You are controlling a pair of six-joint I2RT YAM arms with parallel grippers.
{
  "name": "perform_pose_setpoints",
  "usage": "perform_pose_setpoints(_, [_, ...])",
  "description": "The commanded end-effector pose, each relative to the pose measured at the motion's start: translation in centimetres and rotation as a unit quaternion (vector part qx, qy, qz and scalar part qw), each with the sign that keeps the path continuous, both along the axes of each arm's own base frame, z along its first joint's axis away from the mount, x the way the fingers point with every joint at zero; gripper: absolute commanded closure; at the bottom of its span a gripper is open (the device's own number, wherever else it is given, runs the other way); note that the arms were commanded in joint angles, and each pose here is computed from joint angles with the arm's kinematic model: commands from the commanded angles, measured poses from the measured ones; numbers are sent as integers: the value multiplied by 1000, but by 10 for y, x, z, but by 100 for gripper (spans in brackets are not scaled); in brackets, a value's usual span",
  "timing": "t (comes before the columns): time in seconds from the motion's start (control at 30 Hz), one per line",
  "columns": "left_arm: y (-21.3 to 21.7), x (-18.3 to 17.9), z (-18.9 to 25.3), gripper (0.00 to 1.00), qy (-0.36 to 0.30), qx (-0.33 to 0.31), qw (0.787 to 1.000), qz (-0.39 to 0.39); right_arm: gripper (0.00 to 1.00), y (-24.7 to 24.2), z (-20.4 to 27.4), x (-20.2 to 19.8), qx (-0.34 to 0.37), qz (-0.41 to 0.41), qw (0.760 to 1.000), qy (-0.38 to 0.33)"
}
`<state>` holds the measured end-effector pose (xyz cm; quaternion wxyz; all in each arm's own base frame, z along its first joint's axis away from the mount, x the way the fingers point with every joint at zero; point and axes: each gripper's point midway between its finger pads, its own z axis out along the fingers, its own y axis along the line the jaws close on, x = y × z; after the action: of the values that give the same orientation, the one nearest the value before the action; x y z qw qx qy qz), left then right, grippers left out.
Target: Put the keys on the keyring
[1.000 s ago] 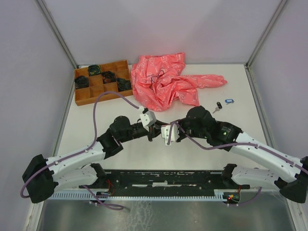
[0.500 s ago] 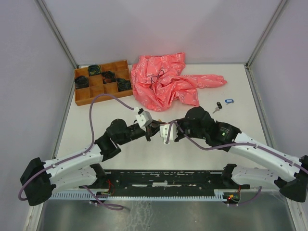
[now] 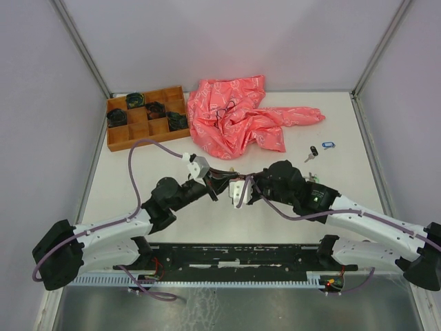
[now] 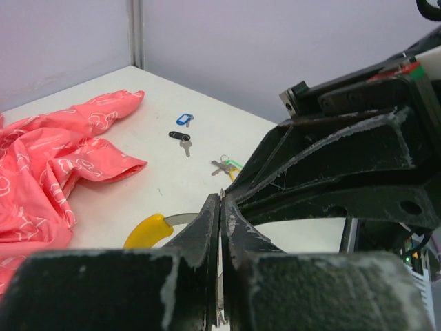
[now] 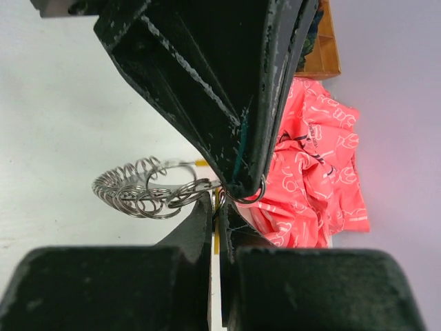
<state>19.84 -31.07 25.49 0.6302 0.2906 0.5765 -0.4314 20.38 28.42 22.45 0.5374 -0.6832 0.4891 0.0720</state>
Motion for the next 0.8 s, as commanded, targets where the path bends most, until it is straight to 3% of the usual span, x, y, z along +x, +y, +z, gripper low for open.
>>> perform_pose_setpoints(0.0, [10, 3, 62, 97, -33, -135, 990, 22, 99, 13, 1, -3, 17, 10, 1000, -6])
perform_pose_setpoints(0.17, [15, 3, 54, 97, -29, -131, 990, 32, 99, 6, 8, 4, 8, -9, 1000, -26])
perform_pose_setpoints(0.27, [12, 0, 36, 97, -23, -88, 996, 24, 99, 0, 17, 5, -5, -9, 999, -38])
perform_pose_setpoints(0.47, [16, -10, 15, 83, -14, -33, 999, 10, 99, 2, 24, 1, -38, 16, 999, -35])
perform_pose_setpoints(0.77, [10, -18, 8, 77, -5, 44, 999, -22, 99, 0, 16, -4, -91, 42, 995, -20])
